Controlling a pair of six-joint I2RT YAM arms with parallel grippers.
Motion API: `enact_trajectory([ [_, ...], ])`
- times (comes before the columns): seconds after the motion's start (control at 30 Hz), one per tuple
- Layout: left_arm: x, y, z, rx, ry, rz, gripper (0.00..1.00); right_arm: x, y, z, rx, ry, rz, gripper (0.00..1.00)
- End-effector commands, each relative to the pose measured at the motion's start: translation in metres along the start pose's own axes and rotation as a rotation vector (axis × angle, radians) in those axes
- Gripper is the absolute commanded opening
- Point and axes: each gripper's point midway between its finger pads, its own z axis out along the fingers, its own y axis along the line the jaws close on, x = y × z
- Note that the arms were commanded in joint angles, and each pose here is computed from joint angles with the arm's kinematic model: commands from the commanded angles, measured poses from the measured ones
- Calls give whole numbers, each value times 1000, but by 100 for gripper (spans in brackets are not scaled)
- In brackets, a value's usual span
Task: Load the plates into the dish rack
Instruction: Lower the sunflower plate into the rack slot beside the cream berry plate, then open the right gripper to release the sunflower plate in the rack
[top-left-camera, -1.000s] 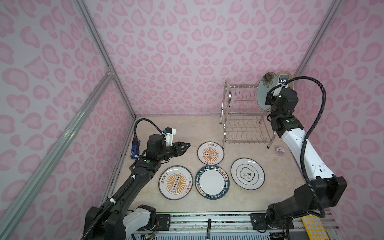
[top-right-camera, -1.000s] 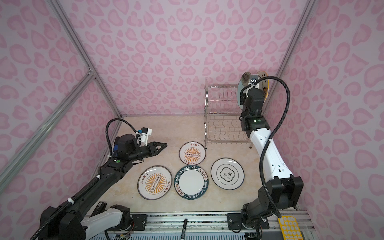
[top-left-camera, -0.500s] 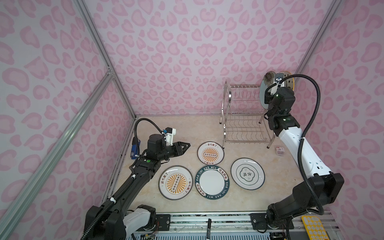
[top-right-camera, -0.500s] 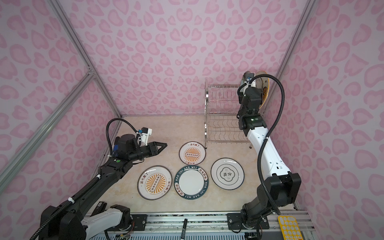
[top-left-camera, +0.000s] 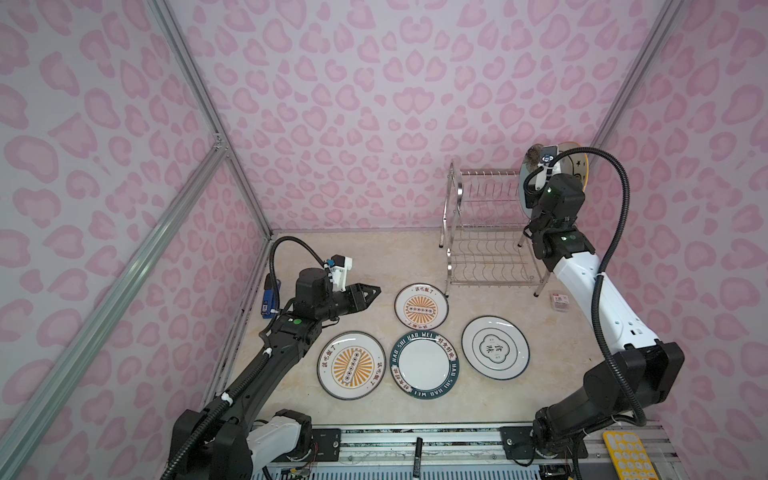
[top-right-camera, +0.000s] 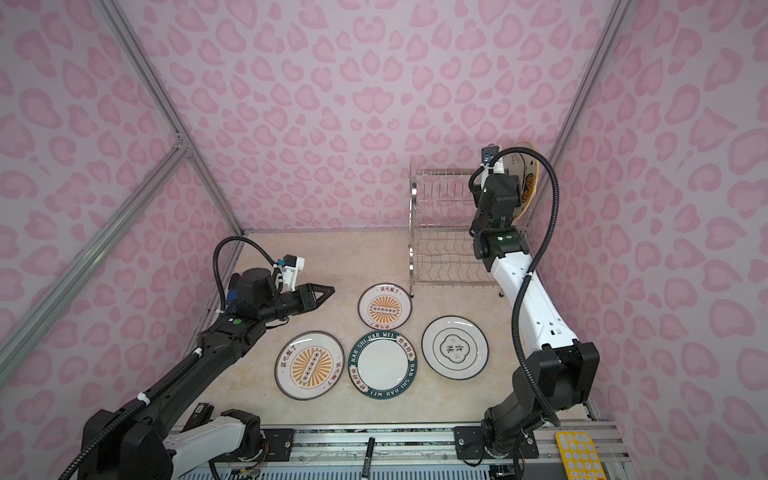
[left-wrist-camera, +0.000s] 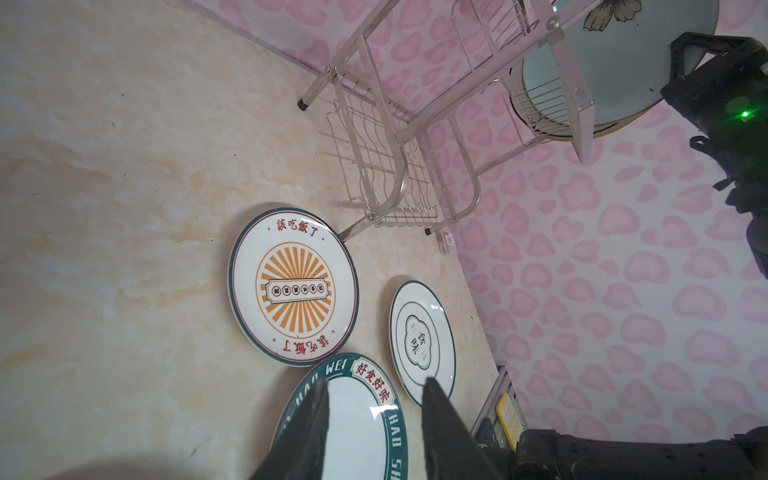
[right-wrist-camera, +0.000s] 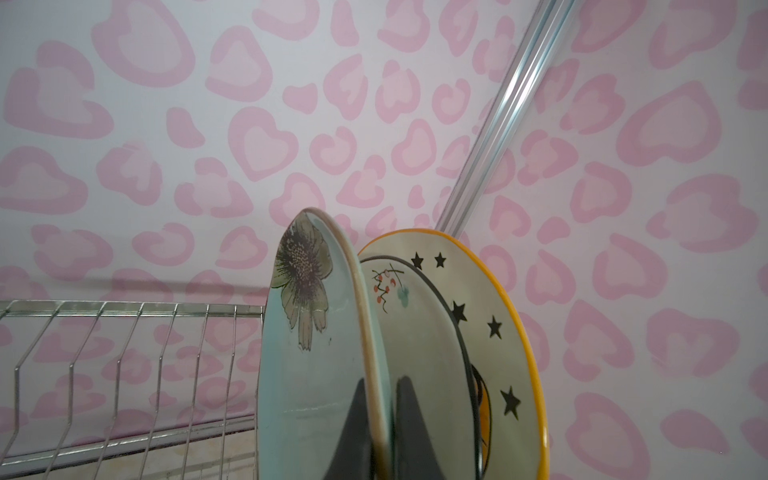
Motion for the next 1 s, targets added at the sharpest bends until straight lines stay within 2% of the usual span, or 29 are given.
enact_trajectory([
  [0.0, -7, -5, -1, 8, -20, 27, 40, -28, -13, -1, 56, -105, 44, 0],
  [0.97, -9, -4, 2, 5, -14, 29, 40, -12, 3, 7, 50, -69, -46, 0],
])
